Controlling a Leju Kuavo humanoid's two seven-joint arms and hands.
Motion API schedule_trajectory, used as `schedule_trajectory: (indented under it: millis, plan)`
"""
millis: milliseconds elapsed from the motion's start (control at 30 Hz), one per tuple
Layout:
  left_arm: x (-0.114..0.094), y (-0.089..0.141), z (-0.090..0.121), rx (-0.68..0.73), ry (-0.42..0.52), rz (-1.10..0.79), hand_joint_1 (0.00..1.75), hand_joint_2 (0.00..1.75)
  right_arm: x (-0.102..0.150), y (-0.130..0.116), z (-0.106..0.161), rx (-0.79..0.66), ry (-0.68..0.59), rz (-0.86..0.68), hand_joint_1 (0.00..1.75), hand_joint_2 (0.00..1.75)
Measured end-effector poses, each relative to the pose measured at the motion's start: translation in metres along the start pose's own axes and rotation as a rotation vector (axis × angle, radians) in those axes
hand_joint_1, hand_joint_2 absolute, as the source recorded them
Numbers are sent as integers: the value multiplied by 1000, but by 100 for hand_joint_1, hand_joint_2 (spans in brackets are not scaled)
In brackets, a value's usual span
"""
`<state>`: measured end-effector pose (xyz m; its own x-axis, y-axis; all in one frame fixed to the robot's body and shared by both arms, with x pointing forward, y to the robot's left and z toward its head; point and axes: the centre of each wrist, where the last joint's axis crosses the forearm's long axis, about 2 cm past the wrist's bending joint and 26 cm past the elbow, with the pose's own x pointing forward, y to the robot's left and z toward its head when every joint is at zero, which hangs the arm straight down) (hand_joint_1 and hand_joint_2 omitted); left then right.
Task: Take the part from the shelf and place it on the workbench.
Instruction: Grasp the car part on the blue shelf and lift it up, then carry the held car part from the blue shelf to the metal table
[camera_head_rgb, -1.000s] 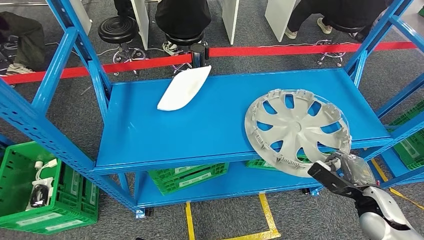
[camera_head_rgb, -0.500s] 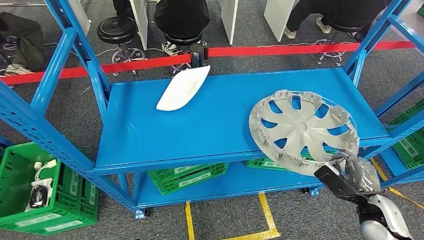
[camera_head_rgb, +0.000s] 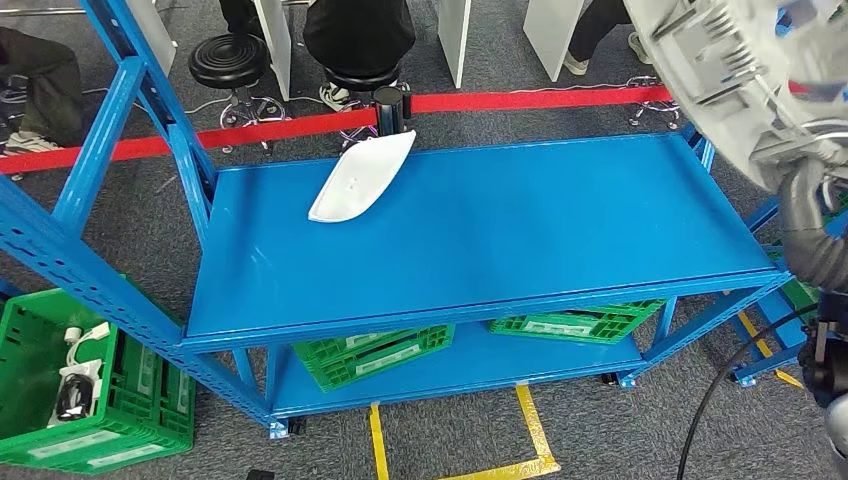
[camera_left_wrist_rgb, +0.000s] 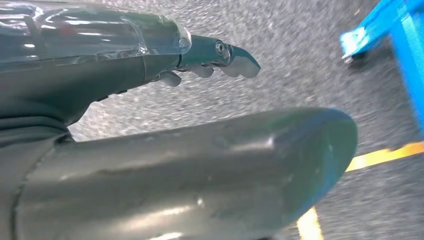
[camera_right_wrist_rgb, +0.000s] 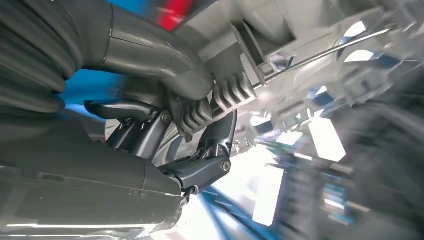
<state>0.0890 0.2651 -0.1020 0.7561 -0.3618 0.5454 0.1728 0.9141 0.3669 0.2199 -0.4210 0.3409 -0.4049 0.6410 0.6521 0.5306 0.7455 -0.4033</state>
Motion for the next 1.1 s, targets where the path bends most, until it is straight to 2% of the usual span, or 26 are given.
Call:
schedule_trajectory:
  millis: [100,200,367,567,700,900,1100]
  plan:
    - [8,2,-4,38,-36,49,0,0,35,3,-3,-72,-213,-25,175,175]
    - [14,5,-8,56,-52,74,0,0,62,5,1,-128,-349,-73,175,175]
    - [18,6,-10,71,-53,100,0,0,88,7,10,-156,-445,-155,175,175]
    - [18,6,-10,72,-111,69,0,0,93,19,20,-224,-543,-211,175,175]
    - [15,4,-8,58,-137,88,0,175,90,34,35,-248,-534,-298,175,175]
    - [7,-3,-2,15,-134,112,0,175,88,57,61,-181,-468,-443,175,175]
    - [5,-9,2,-16,-144,129,0,175,92,70,75,-139,-400,-535,175,175]
